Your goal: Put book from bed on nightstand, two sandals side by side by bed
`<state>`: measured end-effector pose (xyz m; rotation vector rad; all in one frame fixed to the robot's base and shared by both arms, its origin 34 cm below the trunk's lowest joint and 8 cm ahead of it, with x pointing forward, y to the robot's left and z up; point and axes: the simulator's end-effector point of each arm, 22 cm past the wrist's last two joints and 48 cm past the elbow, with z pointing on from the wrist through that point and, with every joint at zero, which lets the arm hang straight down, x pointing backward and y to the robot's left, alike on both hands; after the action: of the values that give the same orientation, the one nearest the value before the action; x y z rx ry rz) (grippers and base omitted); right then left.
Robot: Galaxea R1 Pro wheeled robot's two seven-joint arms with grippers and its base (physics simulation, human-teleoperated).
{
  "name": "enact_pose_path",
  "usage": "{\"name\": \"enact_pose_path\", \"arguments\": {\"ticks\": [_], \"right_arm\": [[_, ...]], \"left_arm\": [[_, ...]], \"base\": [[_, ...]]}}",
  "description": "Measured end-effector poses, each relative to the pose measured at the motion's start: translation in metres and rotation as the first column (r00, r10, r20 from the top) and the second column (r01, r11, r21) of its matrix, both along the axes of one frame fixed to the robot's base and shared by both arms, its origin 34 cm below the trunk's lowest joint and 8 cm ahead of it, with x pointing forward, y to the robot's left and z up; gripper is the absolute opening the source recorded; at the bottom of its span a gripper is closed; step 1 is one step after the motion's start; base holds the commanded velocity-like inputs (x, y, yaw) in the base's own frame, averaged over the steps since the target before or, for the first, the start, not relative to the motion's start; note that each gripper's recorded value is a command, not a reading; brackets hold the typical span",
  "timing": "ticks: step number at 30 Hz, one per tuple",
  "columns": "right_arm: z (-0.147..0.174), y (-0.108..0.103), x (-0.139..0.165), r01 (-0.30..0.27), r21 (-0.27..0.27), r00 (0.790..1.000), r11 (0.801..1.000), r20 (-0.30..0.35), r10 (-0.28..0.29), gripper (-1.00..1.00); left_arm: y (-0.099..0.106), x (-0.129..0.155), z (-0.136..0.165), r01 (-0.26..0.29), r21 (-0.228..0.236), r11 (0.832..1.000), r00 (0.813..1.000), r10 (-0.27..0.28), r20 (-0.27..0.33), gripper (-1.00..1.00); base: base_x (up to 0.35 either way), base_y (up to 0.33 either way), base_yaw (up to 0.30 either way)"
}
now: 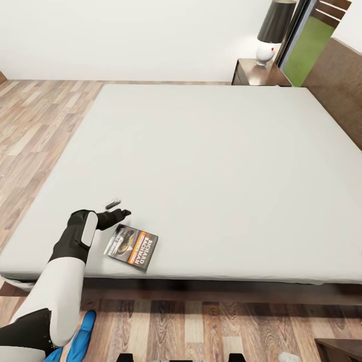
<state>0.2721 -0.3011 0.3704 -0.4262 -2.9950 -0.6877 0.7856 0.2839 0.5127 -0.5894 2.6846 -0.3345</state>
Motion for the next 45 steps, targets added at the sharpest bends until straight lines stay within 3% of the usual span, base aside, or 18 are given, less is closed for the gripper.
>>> {"name": "enact_pose_path", "arguments": {"ticks": [34, 41, 45], "right_arm": [[0.005, 0.000, 0.000, 0.000, 0.000, 1.000, 1.000, 0.000, 0.000, 1.00], [0.005, 0.000, 0.000, 0.000, -0.001, 1.000, 1.000, 0.000, 0.000, 1.00], [0.005, 0.000, 0.000, 0.000, -0.001, 1.000, 1.000, 0.000, 0.000, 1.00]], "left_arm": [[-0.003, -0.003, 0.001, 0.003, -0.005, 1.000, 1.000, -0.003, -0.013, 1.00], [-0.009, -0.002, 0.002, 0.018, 0.004, 1.000, 1.000, -0.017, -0.011, 1.00], [-0.027, -0.001, 0.003, 0.030, -0.017, 0.999, 1.000, -0.030, -0.007, 1.00]], "base": [[0.000, -0.004, 0.000], [0.000, 0.000, 0.000], [0.000, 0.000, 0.000]]}}
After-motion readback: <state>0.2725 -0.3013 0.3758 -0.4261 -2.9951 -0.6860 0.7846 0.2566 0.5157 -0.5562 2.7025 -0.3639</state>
